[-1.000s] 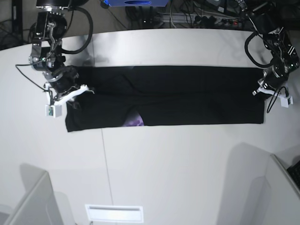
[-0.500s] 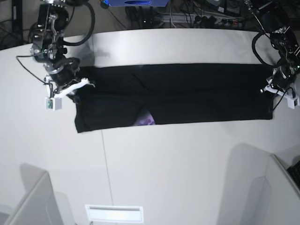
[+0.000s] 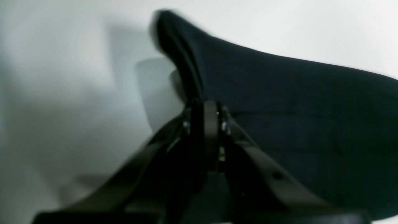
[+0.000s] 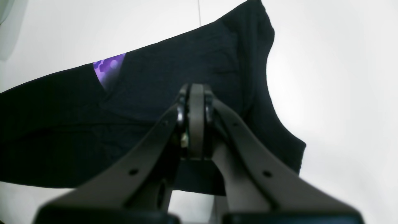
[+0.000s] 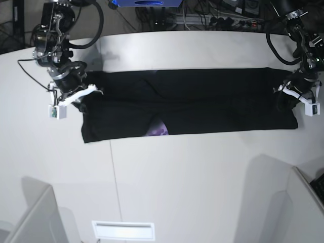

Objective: Fold the T-shirt properly
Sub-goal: 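Carry the strip end in the left gripper toward the right gripper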

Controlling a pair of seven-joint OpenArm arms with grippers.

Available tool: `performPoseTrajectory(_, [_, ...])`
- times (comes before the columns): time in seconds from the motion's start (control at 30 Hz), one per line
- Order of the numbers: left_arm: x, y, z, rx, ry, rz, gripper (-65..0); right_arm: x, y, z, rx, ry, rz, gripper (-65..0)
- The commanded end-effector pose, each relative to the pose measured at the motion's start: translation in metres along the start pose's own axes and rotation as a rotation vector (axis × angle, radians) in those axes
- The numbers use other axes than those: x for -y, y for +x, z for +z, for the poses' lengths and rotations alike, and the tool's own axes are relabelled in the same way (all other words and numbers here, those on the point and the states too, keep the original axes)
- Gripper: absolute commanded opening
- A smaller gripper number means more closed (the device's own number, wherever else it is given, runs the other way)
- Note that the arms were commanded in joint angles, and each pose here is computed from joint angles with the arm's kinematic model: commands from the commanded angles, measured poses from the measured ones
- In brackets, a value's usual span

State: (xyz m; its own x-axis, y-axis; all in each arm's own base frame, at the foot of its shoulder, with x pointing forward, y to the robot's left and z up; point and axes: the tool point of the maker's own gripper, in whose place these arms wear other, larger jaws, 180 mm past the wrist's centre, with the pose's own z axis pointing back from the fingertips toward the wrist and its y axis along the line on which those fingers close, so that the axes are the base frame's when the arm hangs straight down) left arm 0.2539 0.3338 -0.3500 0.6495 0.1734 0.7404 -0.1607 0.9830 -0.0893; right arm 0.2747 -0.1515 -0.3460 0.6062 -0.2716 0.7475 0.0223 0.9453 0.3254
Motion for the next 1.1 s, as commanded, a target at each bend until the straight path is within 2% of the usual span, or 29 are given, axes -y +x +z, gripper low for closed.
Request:
performPoseTrajectory(0.0, [0.008, 0.021, 0.004, 0.058, -0.02, -0.041, -65.0, -0.002, 0.014, 0.002, 0.049, 0.011, 0.012, -65.0])
performPoseTrajectory(0.13, [0.037, 0.016, 0.004, 0.05, -0.081, -0.081, -65.0, -0.002, 0.014, 0.002, 0.049, 0.012, 0.01, -65.0])
performPoseTrajectory(0.4, [0.088, -0.005, -0.01, -0.002, -0.171, -0.045, -65.0, -0.002, 0.013, 0.002, 0.046, 0.01, 0.008, -65.0])
performPoseTrajectory(0.63, [0.141, -0.012, -0.02, -0.023, -0.287, -0.055, -65.0, -0.002, 0.012, 0.002, 0.045, 0.009, 0.008, -65.0])
performPoseTrajectory(0.8, [0.167, -0.018, -0.024, -0.042, -0.325, -0.026, -65.0, -0.001, 0.012, 0.002, 0.043, 0.008, 0.006, -65.0])
performPoseTrajectory(1.07, [0.208, -0.027, -0.027, -0.074, -0.411, -0.045, -65.0, -0.001, 0.012, 0.002, 0.043, 0.007, 0.005, -65.0])
